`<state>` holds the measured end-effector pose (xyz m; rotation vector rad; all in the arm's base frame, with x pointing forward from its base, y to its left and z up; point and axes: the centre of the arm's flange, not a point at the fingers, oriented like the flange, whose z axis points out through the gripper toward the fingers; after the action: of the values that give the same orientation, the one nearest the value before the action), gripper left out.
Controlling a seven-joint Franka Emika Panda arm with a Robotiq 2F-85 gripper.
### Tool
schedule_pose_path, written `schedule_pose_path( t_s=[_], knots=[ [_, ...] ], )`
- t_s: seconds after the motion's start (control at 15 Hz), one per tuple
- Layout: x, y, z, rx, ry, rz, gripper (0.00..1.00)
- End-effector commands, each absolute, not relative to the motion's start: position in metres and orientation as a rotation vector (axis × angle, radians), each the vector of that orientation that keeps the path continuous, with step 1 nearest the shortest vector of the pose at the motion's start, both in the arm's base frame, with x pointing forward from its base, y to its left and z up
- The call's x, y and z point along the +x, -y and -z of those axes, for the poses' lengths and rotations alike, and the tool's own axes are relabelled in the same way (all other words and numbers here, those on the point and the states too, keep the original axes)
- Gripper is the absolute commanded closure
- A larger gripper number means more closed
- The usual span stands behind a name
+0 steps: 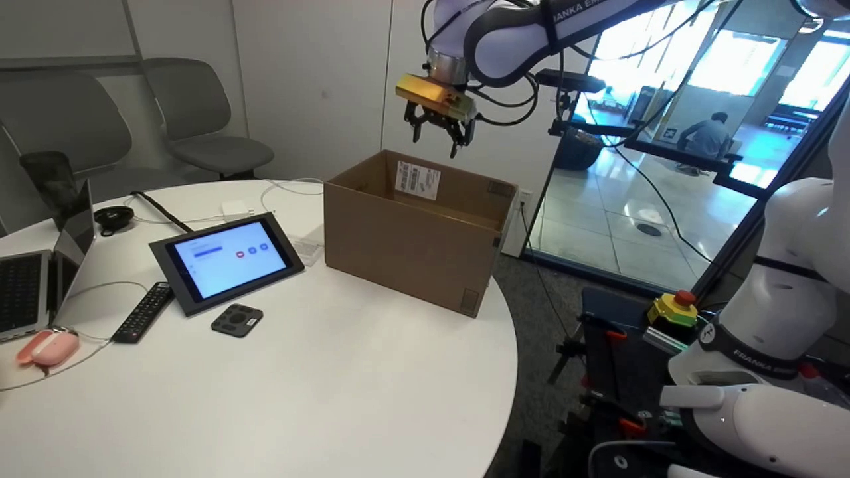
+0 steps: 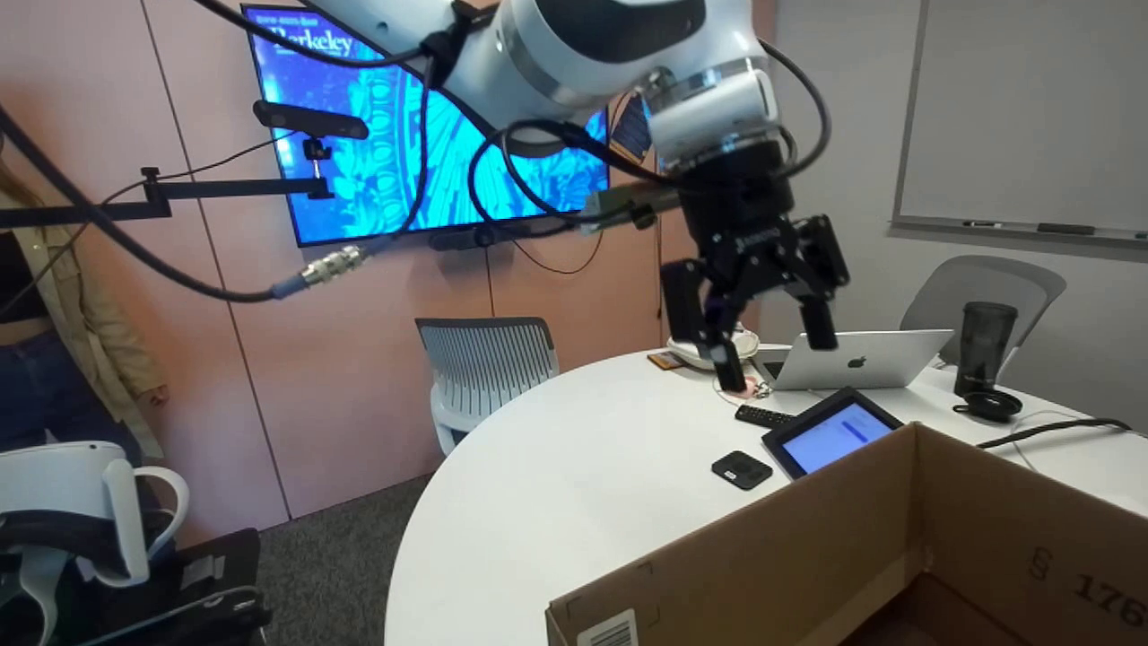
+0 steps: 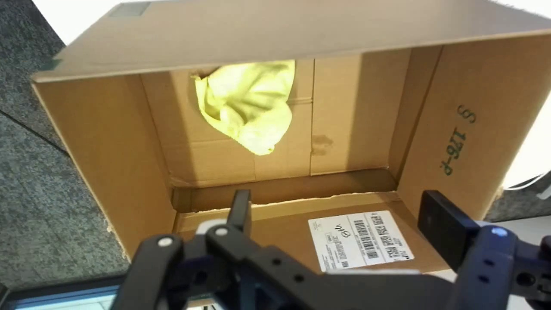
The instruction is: Put the marker on the cloth, then fold the cloth and put it in the box
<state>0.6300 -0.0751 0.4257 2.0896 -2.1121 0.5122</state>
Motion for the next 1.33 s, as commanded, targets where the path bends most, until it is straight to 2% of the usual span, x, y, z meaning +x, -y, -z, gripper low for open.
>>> schedule_pose_path(
  t_s=[0.0,0.53,0.8,1.27],
  knots=[
    [0.594,0.007,-0.479,2.281,1.951,-0.520,0.00],
    [0.491,-0.104,-0.578,2.760,1.494,-0.293,0.00],
    [0.447,-0.116,-0.609,2.903,1.244,-0.058,0.00],
    [0.413,-0.109,-0.625,2.997,0.756,0.291,0.00]
  ],
)
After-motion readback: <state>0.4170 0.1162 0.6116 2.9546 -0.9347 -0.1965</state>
